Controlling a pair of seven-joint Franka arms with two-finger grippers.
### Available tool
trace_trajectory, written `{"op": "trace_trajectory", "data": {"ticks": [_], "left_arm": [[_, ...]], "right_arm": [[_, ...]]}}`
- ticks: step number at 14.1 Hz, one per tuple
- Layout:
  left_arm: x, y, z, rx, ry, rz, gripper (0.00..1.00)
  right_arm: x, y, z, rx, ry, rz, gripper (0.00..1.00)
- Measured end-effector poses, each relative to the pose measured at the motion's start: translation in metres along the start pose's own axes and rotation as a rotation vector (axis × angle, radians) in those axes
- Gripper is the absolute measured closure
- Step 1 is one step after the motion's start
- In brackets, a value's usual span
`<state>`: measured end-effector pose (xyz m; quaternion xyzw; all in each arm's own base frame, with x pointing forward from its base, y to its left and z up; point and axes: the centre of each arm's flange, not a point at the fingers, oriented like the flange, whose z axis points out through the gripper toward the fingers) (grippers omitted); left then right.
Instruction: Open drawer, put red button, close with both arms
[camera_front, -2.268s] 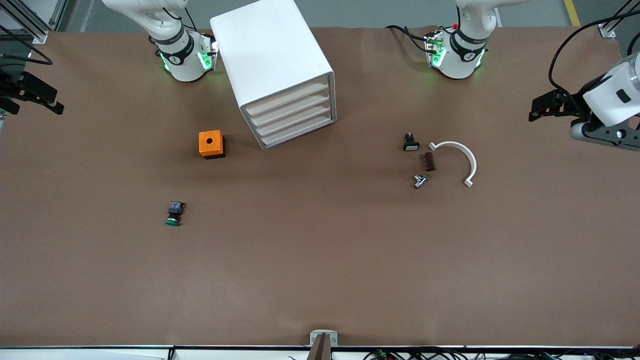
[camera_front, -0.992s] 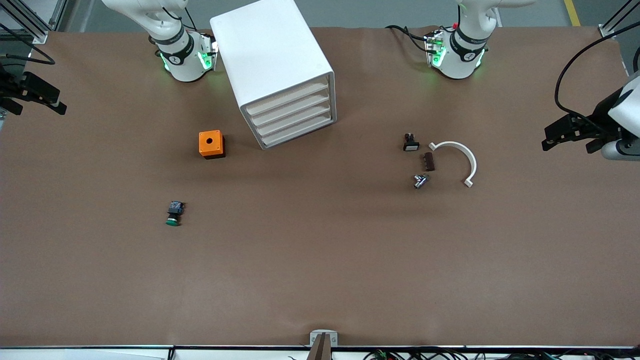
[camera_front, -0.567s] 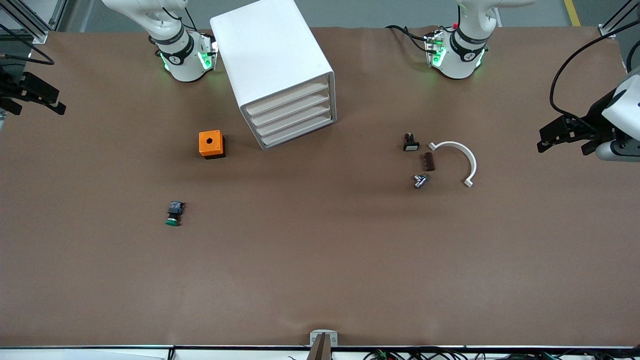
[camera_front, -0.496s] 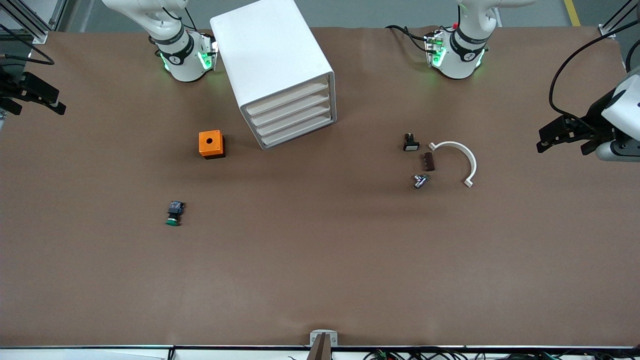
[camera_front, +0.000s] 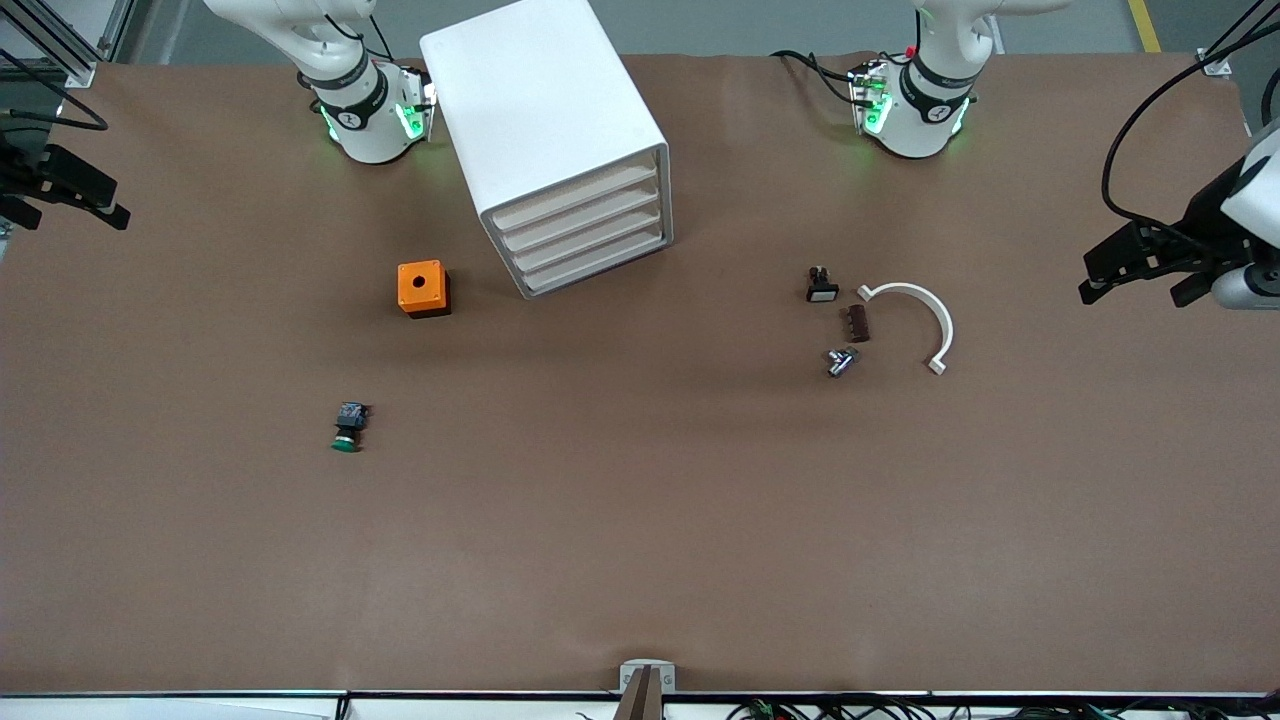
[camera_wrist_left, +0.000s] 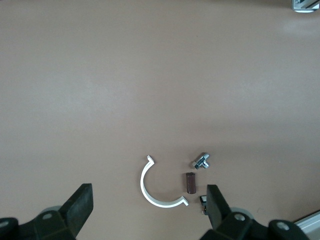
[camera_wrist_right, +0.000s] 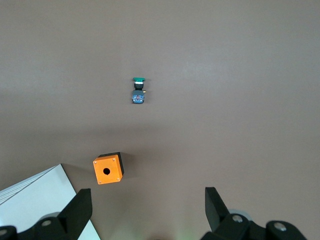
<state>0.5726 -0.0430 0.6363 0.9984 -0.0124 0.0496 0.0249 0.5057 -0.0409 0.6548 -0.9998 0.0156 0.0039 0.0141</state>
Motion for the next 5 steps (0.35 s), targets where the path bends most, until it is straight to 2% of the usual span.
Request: {"op": "trace_trajectory", "data": {"ticks": [5], "left_arm": [[0.0002,-0.0006,0.0011,0.000,-0.003,-0.001,0.00]], "right_arm": [[0.0000,0.0001,0.0000,0.000,0.000,0.000,0.00]]}}
